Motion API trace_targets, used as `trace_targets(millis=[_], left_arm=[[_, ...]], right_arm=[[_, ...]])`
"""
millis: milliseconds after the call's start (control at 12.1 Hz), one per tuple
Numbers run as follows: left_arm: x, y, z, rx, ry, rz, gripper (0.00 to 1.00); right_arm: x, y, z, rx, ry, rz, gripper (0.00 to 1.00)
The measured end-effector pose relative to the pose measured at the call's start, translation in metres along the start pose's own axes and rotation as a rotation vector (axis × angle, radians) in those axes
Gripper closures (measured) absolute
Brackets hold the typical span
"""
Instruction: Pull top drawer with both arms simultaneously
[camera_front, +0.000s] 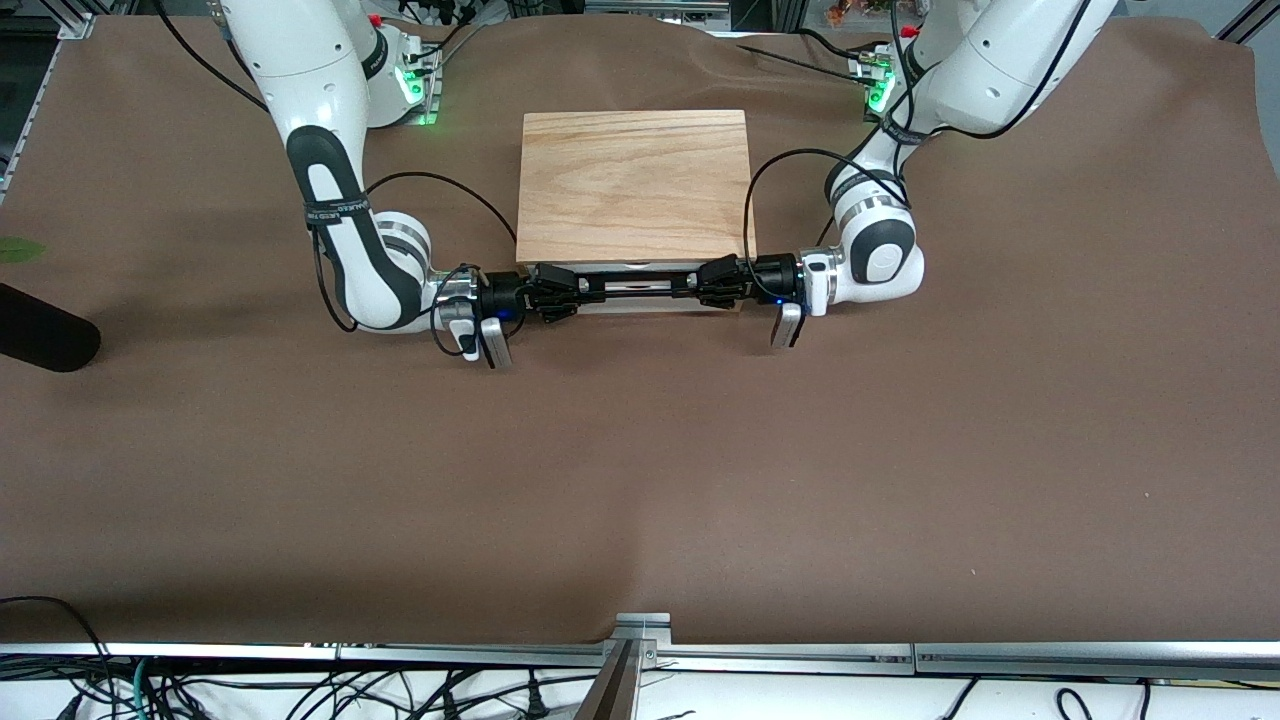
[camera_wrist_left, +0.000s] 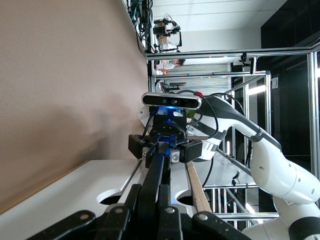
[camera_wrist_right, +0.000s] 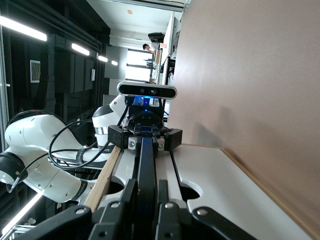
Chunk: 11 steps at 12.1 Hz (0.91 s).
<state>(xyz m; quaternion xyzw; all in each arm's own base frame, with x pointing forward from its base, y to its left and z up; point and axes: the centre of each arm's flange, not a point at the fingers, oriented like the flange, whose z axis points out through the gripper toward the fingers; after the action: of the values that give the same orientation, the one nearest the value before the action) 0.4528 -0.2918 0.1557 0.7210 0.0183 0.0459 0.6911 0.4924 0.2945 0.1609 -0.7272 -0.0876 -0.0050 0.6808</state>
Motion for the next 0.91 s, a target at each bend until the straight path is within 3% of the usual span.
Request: trace_targets(millis=[413,908], left_arm=[[0.000,0.000,0.000,-0.001,0.000,-0.004,0.82],[0.000,0.000,0.000,-0.001,0.000,-0.021,0.82]], right_arm=[[0.006,0.000,-0.002,-0.002,0.006,-0.010,0.78],[0.041,0.002,-0.012,-0.006,0.036,-0.026,0.78]])
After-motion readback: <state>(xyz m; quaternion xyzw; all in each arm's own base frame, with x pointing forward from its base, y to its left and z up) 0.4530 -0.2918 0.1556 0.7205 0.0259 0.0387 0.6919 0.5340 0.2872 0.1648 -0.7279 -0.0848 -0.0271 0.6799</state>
